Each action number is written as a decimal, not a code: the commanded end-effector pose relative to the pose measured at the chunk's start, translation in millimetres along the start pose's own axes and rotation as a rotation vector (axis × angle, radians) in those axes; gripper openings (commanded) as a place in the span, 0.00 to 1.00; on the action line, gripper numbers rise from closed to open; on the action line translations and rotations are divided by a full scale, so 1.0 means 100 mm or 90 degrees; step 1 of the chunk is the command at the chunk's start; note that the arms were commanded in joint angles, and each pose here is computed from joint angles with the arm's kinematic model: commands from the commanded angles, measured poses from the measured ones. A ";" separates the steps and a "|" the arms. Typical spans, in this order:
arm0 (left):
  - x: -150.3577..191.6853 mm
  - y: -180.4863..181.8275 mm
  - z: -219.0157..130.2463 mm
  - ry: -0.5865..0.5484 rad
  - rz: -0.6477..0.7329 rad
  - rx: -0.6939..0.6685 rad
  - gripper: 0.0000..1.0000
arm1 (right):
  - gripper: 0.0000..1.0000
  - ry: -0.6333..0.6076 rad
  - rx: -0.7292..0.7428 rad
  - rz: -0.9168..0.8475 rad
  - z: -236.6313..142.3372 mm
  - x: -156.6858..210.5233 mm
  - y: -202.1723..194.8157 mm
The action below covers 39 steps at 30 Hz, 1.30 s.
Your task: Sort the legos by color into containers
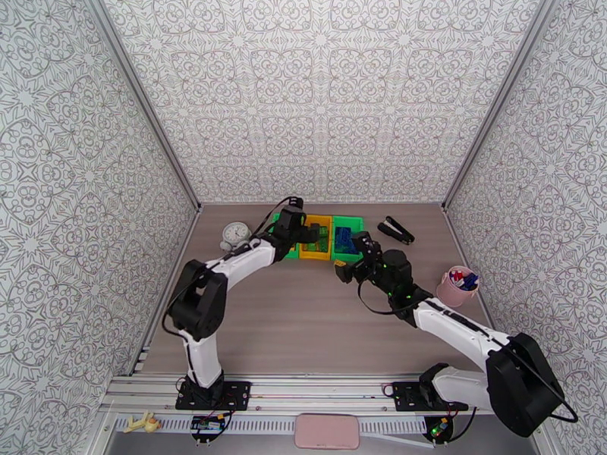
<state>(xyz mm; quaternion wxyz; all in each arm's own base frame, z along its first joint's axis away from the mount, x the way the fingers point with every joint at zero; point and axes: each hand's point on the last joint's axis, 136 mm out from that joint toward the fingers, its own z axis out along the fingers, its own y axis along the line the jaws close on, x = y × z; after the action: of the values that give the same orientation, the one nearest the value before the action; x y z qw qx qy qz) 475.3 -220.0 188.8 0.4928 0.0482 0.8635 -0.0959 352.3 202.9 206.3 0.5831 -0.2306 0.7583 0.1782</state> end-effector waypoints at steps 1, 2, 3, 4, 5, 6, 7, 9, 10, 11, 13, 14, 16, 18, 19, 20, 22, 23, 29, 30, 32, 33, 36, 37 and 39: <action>-0.14 0.18 -0.34 -0.073 0.020 -0.022 1.00 | 1.00 -0.018 0.061 0.010 -0.08 -0.01 -0.23; -0.09 0.26 -0.44 -0.074 0.025 -0.029 1.00 | 1.00 -0.020 0.079 0.014 -0.10 0.00 -0.30; -0.04 0.34 -0.54 -0.076 0.029 -0.040 1.00 | 1.00 -0.019 0.100 0.018 -0.13 0.01 -0.39; 0.01 0.42 -0.62 -0.077 0.031 -0.051 1.00 | 1.00 -0.017 0.118 0.021 -0.16 0.04 -0.46; 0.05 0.53 -0.72 -0.082 0.031 -0.067 1.00 | 1.00 -0.016 0.141 0.022 -0.19 0.07 -0.54; 0.10 0.65 -0.82 -0.088 0.028 -0.083 1.00 | 1.00 -0.015 0.168 0.023 -0.24 0.10 -0.63; 0.12 0.74 -0.90 -0.097 0.029 -0.091 1.00 | 1.00 -0.013 0.192 0.024 -0.29 0.13 -0.71; 0.21 0.91 -1.07 -0.121 0.039 -0.105 1.00 | 1.00 -0.004 0.250 0.026 -0.41 0.23 -0.91; 0.26 0.99 -1.13 -0.128 0.050 -0.115 1.00 | 1.00 0.001 0.273 0.030 -0.46 0.28 -0.99; 0.29 1.06 -1.20 -0.140 0.063 -0.115 1.00 | 1.00 0.007 0.299 0.033 -0.51 0.33 -1.09; 0.39 1.25 -1.30 -0.141 0.056 -0.132 1.00 | 1.00 0.020 0.342 0.039 -0.61 0.45 -1.25; 0.43 1.35 -1.34 -0.141 0.047 -0.147 1.00 | 1.00 0.024 0.357 0.043 -0.64 0.50 -1.31; 0.55 1.56 -1.41 -0.141 0.051 -0.187 1.00 | 1.00 0.030 0.384 0.048 -0.70 0.60 -1.43; 0.63 1.70 -1.46 -0.149 0.077 -0.227 1.00 | 1.00 0.028 0.404 0.048 -0.73 0.68 -1.52; 0.68 1.76 -1.47 -0.149 0.097 -0.243 1.00 | 1.00 0.024 0.413 0.049 -0.74 0.71 -1.57; 0.72 1.82 -1.48 -0.151 0.105 -0.259 1.00 | 1.00 0.021 0.421 0.052 -0.75 0.75 -1.61; 0.79 1.96 -1.49 -0.159 0.101 -0.285 1.00 | 1.00 0.016 0.436 0.060 -0.75 0.83 -1.69; 0.81 2.00 -1.50 -0.165 0.099 -0.290 1.00 | 1.00 0.012 0.441 0.063 -0.74 0.85 -1.72; 1.03 2.19 -1.44 -0.193 0.076 -0.275 1.00 | 1.00 -0.006 0.427 0.051 -0.60 0.85 -1.80; 1.03 2.19 -1.42 -0.200 0.077 -0.268 1.00 | 1.00 -0.004 0.428 0.052 -0.57 0.88 -1.81; 1.02 2.16 -1.37 -0.204 0.082 -0.246 1.00 | 1.00 0.000 0.422 0.057 -0.53 0.94 -1.84; 1.00 2.17 -1.36 -0.213 0.070 -0.241 1.00 | 1.00 -0.002 0.424 0.064 -0.54 0.95 -1.87; 0.96 2.16 -1.27 -0.215 0.066 -0.225 1.00 | 1.00 -0.003 0.409 0.077 -0.51 1.04 -1.90; 0.94 2.16 -1.23 -0.212 0.071 -0.223 1.00 | 1.00 -0.010 0.407 0.077 -0.50 1.03 -1.90; 0.90 2.20 -1.17 -0.214 0.062 -0.229 1.00 | 1.00 -0.002 0.397 0.079 -0.49 1.04 -1.89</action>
<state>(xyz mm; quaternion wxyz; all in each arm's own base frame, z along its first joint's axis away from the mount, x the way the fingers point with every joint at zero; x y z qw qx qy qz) 352.6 22.3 118.6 0.5965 -0.0151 0.7969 0.0941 390.0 -1.3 105.4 0.5926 0.0120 0.8038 -0.0516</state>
